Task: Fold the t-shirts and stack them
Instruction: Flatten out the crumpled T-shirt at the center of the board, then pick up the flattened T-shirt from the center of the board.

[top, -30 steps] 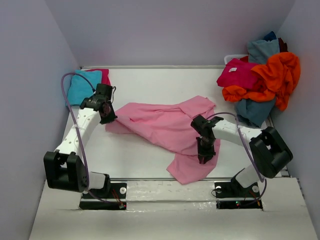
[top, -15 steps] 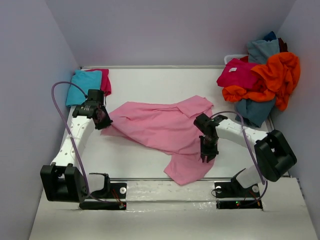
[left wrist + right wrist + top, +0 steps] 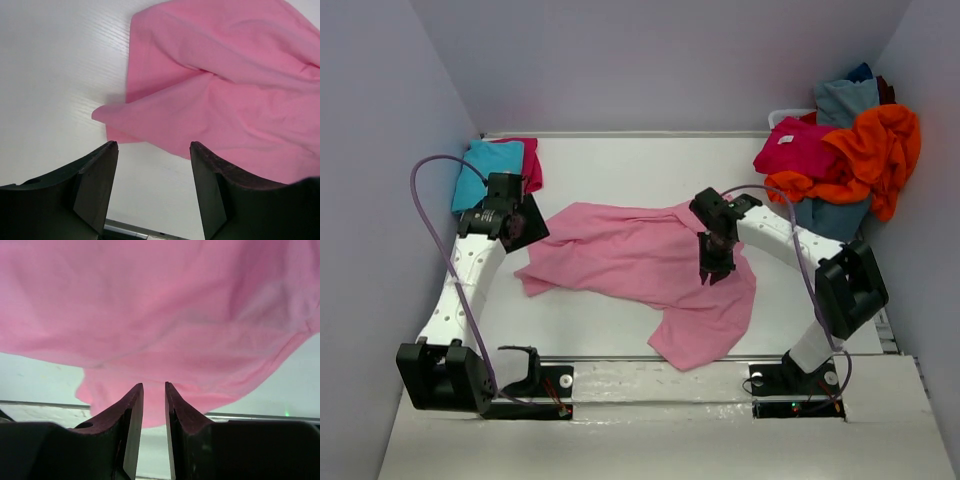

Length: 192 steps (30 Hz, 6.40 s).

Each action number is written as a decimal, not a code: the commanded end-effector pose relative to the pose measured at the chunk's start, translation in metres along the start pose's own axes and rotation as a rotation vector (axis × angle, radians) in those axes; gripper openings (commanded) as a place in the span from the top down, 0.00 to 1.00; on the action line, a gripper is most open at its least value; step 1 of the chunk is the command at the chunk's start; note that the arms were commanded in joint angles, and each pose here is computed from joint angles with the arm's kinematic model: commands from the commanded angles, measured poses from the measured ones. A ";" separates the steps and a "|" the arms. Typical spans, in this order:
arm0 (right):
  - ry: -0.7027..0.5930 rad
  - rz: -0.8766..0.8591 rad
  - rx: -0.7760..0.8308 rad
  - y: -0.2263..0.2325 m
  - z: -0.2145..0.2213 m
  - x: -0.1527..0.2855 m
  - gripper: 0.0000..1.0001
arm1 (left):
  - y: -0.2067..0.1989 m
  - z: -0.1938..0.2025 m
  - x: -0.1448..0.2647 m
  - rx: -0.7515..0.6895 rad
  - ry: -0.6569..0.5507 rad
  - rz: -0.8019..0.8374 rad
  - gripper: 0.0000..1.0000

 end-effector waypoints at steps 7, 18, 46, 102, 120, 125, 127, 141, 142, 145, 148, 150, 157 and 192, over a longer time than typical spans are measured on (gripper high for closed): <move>-0.246 -0.042 -0.051 0.019 -0.111 0.028 0.67 | -0.056 -0.026 -0.042 0.004 0.064 0.181 0.29; -0.325 -0.067 -0.221 -0.022 -0.179 0.031 0.47 | -0.089 -0.052 -0.081 0.001 0.088 0.209 0.29; -0.325 0.088 -0.460 -0.109 -0.191 0.005 0.33 | -0.099 -0.055 -0.093 -0.005 0.112 0.230 0.31; -0.494 0.086 -0.404 -0.122 -0.225 0.049 0.93 | -0.083 -0.042 -0.101 -0.017 0.110 0.176 0.38; -0.578 0.069 -0.366 -0.117 -0.210 0.123 0.93 | -0.089 -0.063 -0.152 0.055 0.070 0.032 0.56; -0.565 0.065 -0.356 -0.117 -0.206 0.122 0.93 | -0.096 -0.077 -0.168 0.062 0.067 0.012 0.56; -0.561 0.060 -0.355 -0.116 -0.205 0.121 0.93 | -0.096 -0.085 -0.173 0.071 0.069 0.001 0.54; -0.540 0.027 -0.342 -0.112 -0.210 0.112 0.93 | -0.083 -0.052 -0.199 0.073 0.192 -0.023 0.43; -0.539 0.023 -0.341 -0.112 -0.211 0.111 0.93 | -0.081 -0.050 -0.199 0.071 0.199 -0.023 0.43; -0.535 0.005 -0.341 -0.110 -0.213 0.108 0.93 | -0.076 -0.034 -0.204 0.066 0.252 -0.020 0.43; -0.532 0.004 -0.343 -0.110 -0.214 0.106 0.93 | -0.075 -0.027 -0.206 0.067 0.275 -0.010 0.44; -0.528 -0.001 -0.345 -0.109 -0.214 0.104 0.93 | -0.074 -0.025 -0.207 0.067 0.283 -0.010 0.45; -0.522 -0.005 -0.347 -0.109 -0.212 0.100 0.93 | -0.073 -0.021 -0.207 0.061 0.303 -0.003 0.77; -0.371 -0.061 -0.286 -0.103 -0.208 0.054 0.63 | -0.112 0.068 -0.084 -0.217 0.425 0.205 0.94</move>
Point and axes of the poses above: each gripper's point midway between its finger pads, its own x axis back along the fingers, its own y axis along the line the jaws close on, z = x × y, the point moved 6 cm from there along x, back along the fingers, and after that the axes turned 11 degrees about x, right-handed, at the moved point
